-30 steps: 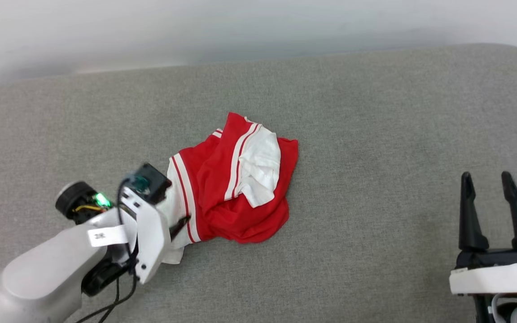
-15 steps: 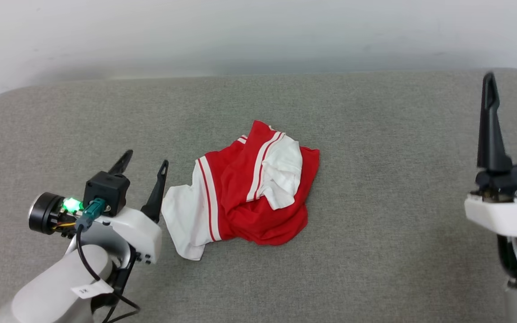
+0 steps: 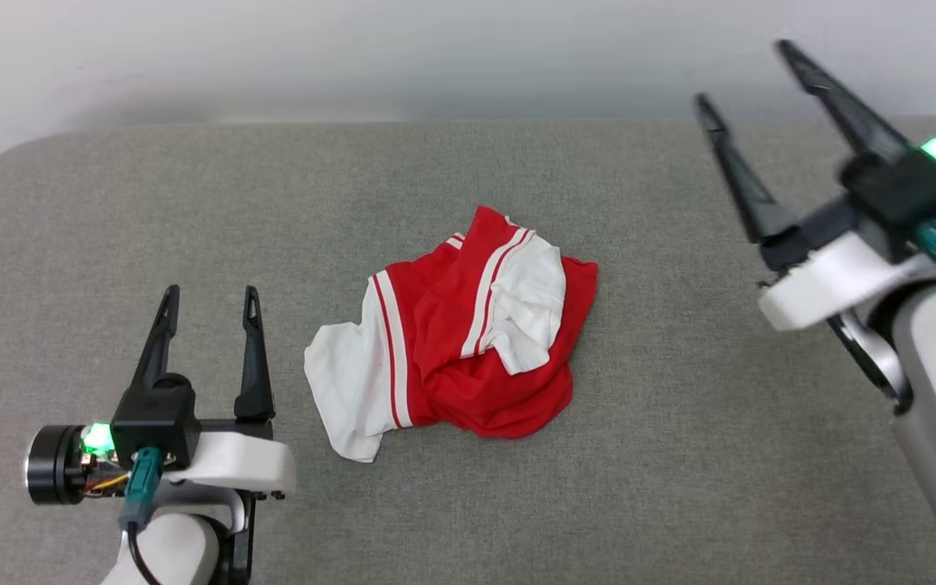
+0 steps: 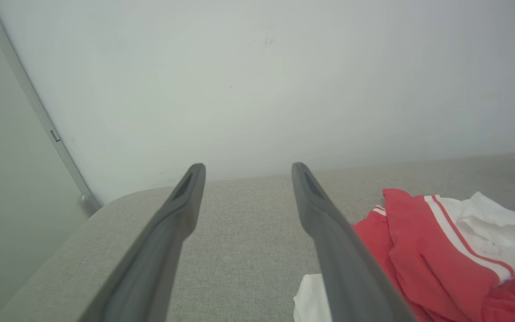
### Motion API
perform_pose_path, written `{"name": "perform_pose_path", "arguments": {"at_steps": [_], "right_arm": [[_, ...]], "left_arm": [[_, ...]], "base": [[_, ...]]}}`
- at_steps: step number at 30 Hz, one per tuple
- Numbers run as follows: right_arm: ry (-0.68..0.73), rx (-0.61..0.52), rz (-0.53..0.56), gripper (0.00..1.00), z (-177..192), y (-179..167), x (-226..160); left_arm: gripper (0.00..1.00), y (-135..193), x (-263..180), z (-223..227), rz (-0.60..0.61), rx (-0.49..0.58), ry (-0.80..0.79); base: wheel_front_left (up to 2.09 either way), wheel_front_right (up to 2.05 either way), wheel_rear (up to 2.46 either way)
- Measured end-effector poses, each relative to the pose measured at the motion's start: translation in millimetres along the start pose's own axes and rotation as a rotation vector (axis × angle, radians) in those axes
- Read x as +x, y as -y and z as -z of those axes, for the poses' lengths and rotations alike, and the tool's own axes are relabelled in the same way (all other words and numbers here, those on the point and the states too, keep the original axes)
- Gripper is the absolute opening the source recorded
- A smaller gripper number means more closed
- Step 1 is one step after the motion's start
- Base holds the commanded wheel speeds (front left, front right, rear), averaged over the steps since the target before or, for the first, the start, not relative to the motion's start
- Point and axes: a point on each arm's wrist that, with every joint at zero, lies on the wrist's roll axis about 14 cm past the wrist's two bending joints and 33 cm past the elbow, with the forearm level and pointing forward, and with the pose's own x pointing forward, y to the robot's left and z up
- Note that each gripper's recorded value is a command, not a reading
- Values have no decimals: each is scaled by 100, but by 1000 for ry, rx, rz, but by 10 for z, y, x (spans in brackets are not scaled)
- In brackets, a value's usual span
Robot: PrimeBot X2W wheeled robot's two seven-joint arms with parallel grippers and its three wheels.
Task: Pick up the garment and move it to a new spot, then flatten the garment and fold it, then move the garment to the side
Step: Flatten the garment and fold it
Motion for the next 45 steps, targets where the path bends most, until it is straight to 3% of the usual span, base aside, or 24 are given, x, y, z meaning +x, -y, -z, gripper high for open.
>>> {"name": "perform_pose_path", "arguments": {"at_steps": [8, 17, 25, 29, 35, 37, 45], "right_arm": [[-310, -18, -352, 100, 366, -651, 295], [-807, 38, -736, 100, 1045, -1368, -18], [-978, 31, -851, 100, 1549, -1636, -92], [-1062, 40, -943, 100, 1811, -1939, -403], [-1064, 37, -978, 100, 1922, -2033, -535], [-1031, 31, -969, 0, 1894, -2017, -510], [-867, 62, -892, 0, 1614, -1817, -345]], "left_arm": [[100, 43, -4, 192, -18, -21, -29], [100, 67, 162, 342, -27, -32, -40], [100, 27, 289, 525, -50, -36, -65], [100, 9, 322, 599, -51, -29, -78], [100, -35, 314, 663, -65, -21, -94], [100, -41, 319, 660, -66, -22, -92], [100, -7, 327, 537, -55, -33, -62]], "base": [[0, 0, 0], [0, 0, 0], [0, 0, 0], [0, 0, 0], [0, 0, 0], [0, 0, 0], [0, 0, 0]]}}
